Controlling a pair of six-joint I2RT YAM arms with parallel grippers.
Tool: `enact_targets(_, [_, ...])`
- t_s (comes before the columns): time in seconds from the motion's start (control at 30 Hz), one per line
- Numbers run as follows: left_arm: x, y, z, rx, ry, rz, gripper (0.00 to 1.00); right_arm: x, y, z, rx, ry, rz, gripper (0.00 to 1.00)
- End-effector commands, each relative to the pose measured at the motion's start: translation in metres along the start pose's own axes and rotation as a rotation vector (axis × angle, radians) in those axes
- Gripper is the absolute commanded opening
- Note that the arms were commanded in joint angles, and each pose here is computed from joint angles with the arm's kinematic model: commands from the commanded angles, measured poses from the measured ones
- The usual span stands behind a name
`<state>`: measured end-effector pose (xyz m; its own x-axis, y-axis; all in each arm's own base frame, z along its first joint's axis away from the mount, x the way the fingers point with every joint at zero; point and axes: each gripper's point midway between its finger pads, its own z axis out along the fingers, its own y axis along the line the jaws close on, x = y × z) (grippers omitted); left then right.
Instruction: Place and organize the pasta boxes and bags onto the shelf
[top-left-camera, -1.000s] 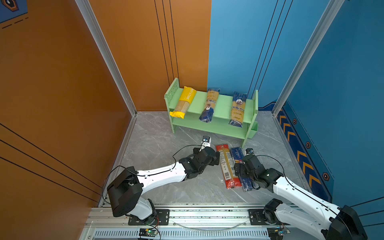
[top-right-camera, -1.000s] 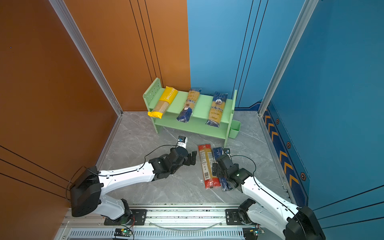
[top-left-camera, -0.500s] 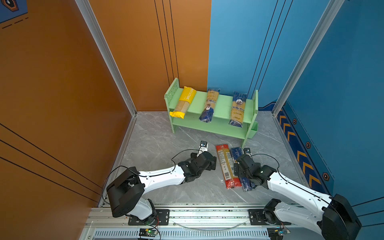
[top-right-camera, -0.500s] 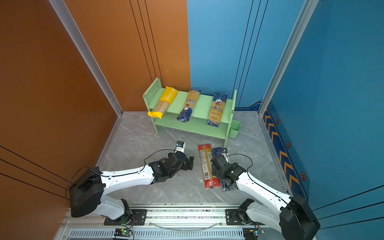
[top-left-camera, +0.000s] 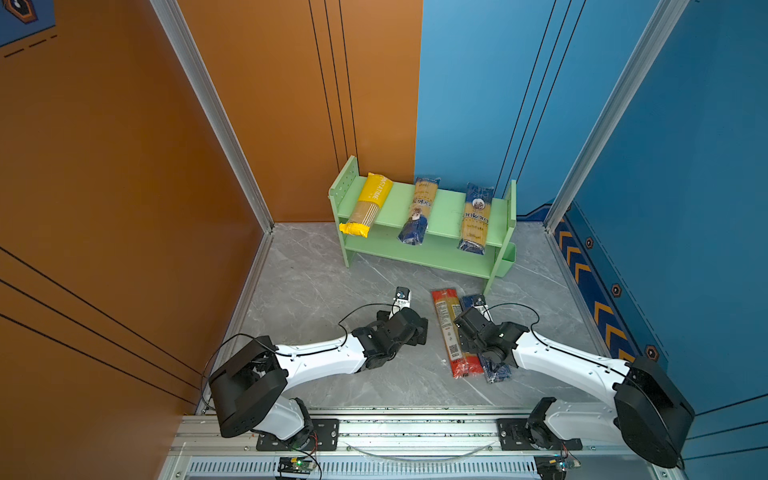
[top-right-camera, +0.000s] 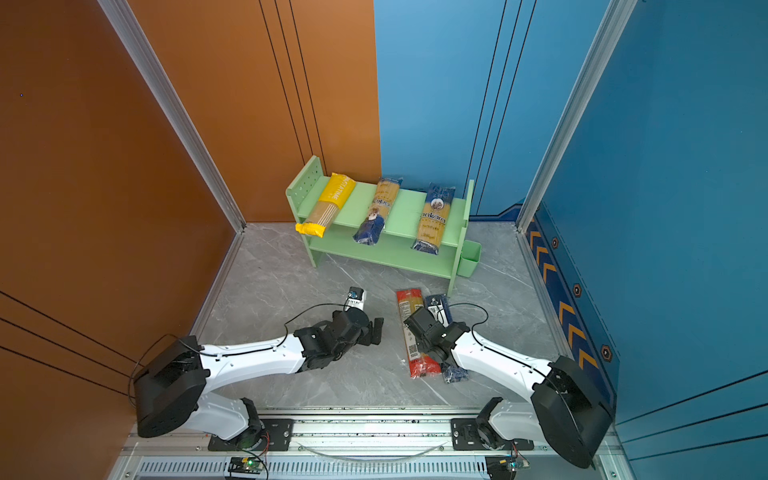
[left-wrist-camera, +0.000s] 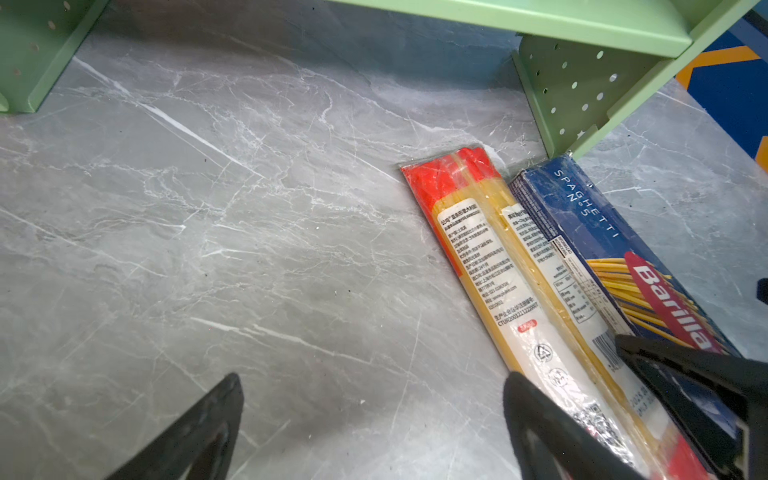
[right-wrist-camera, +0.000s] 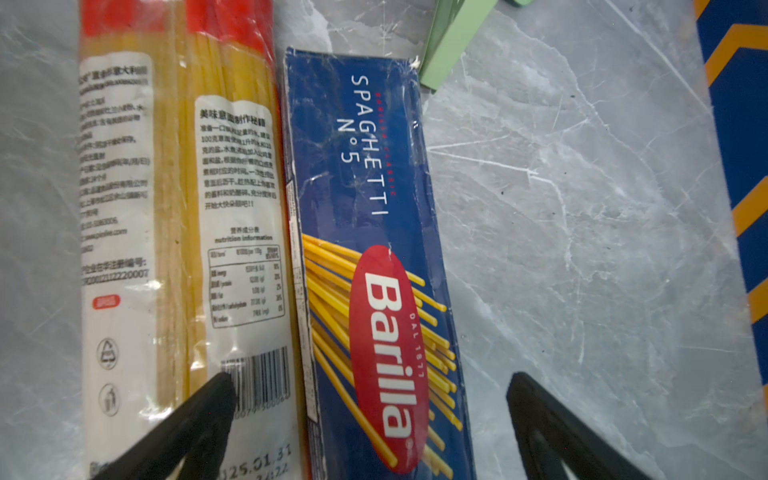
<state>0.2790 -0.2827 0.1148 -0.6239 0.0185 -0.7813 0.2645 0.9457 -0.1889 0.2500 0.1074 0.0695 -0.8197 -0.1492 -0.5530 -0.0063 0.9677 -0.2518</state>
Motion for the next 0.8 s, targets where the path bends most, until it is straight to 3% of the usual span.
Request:
enact_targets(0.0, [-0.003,0.005,-0.004,0.005,-0.015,-0.027,0.98,-0.003,-0.015,-0.004,0.098,0.001,-0.009,1.0])
enact_targets(0.43, [0.01,0.029,-0.008,-0.028,-0.005,-0.043,0.98,-0.001,-0.014,-0.001,0.122,0.024,0.007,1.0])
enact_targets(0.77, [0.014,0.037,-0.009,-0.035,0.001,-0.055,0.98,0.005,-0.021,0.008,0.232,0.085,-0.012,1.0])
